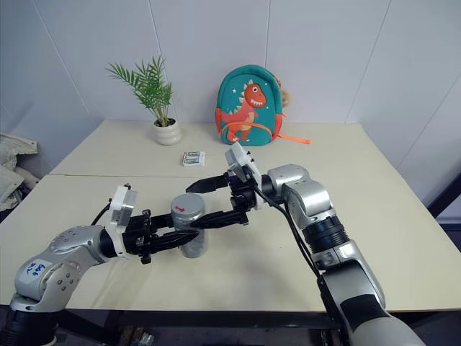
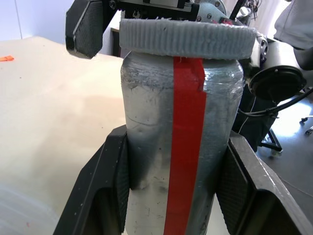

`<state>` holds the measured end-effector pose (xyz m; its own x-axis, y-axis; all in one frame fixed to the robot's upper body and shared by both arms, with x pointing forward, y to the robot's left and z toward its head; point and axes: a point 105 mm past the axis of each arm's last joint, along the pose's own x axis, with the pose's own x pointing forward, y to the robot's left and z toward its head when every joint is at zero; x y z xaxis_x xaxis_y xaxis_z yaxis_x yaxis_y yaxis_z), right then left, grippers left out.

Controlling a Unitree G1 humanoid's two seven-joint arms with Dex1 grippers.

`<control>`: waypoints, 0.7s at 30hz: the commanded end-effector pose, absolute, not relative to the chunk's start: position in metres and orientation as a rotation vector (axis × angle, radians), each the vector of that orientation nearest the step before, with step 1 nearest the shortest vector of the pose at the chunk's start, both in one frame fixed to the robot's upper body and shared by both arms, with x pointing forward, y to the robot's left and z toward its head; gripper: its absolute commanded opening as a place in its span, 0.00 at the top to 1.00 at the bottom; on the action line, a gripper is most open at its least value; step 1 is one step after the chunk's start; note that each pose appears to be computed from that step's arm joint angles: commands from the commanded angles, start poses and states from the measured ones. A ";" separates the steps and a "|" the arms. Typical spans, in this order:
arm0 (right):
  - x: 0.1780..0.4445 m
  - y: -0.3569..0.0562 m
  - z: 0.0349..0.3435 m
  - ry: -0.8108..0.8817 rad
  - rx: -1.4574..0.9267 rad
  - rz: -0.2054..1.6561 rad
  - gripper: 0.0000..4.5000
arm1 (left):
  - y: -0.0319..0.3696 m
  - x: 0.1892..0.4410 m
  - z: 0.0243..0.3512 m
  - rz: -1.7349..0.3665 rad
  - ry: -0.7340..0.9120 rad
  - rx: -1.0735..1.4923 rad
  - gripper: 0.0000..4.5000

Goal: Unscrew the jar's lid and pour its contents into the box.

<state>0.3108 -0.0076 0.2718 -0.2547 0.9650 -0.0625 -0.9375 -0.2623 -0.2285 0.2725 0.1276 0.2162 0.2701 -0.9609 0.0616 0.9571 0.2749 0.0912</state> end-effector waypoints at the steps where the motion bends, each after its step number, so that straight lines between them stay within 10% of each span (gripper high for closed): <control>1: 0.301 -0.011 0.294 -0.266 -0.198 1.829 0.01 | 0.128 0.268 0.225 -1.279 -0.176 0.066 0.56; 11: 0.262 0.008 0.296 -0.278 -0.089 1.896 0.01 | 0.127 0.282 0.222 -1.208 -0.217 0.073 0.56; 21: 0.308 0.032 0.298 -0.303 -0.177 1.637 0.01 | 0.115 0.279 0.222 -1.234 -0.230 0.062 0.56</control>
